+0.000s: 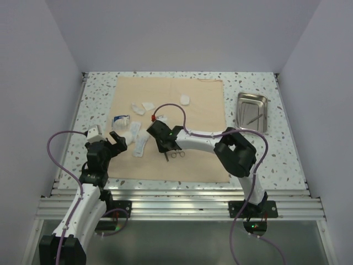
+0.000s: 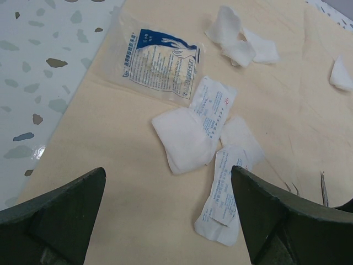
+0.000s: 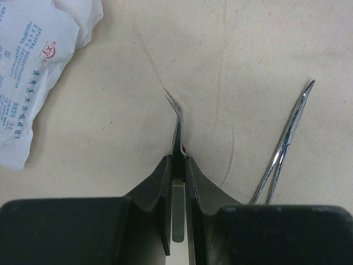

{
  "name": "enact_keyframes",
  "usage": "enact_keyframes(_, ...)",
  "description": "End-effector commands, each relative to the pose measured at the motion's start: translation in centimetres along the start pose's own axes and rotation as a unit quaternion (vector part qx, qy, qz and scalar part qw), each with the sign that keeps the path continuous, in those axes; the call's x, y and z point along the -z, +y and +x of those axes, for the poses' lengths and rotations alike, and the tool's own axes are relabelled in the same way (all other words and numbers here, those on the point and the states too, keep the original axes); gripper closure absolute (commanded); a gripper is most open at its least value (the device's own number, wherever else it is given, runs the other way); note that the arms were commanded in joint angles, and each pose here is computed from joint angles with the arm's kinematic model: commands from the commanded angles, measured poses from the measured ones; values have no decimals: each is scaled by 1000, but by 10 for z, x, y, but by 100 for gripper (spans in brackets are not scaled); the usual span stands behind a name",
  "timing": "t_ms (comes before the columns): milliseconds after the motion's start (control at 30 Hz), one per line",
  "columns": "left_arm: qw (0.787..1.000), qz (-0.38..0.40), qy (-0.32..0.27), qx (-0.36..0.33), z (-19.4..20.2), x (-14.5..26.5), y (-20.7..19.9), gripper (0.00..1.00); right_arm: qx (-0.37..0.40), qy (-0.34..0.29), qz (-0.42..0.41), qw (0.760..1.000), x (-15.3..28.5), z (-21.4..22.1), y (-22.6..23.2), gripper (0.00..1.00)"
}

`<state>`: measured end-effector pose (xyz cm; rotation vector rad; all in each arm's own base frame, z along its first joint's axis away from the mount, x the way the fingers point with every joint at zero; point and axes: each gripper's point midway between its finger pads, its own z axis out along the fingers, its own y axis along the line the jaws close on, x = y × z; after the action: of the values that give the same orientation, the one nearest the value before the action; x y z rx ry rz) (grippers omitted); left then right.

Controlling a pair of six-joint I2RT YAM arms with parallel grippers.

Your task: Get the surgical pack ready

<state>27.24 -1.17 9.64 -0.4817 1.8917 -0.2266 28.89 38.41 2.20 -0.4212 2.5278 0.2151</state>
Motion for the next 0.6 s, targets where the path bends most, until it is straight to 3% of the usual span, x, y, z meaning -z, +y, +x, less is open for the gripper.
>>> enact_keyframes(0, 999, 17, -32, 6, -25, 1, -13, 0, -16, -24, 3, 1000, 17, -13, -7, 91)
enact_keyframes(200, 999, 17, -32, 6, -25, 1, -12, 0, -56, -57, 7, 997, 59, -48, -58, 95)
enact_keyframes(367, 999, 18, -32, 6, -25, 1, -13, 0, -135, -88, 52, 986, 95, -78, -181, 94)
enact_keyframes(500, 999, 19, -33, 5, -25, 1, -13, 0, -226, -103, 113, 962, 111, -88, -307, 93)
enact_keyframes(567, 999, 18, -33, 5, -25, 1, -13, 0, -245, -104, 129, 955, 112, -90, -340, 93)
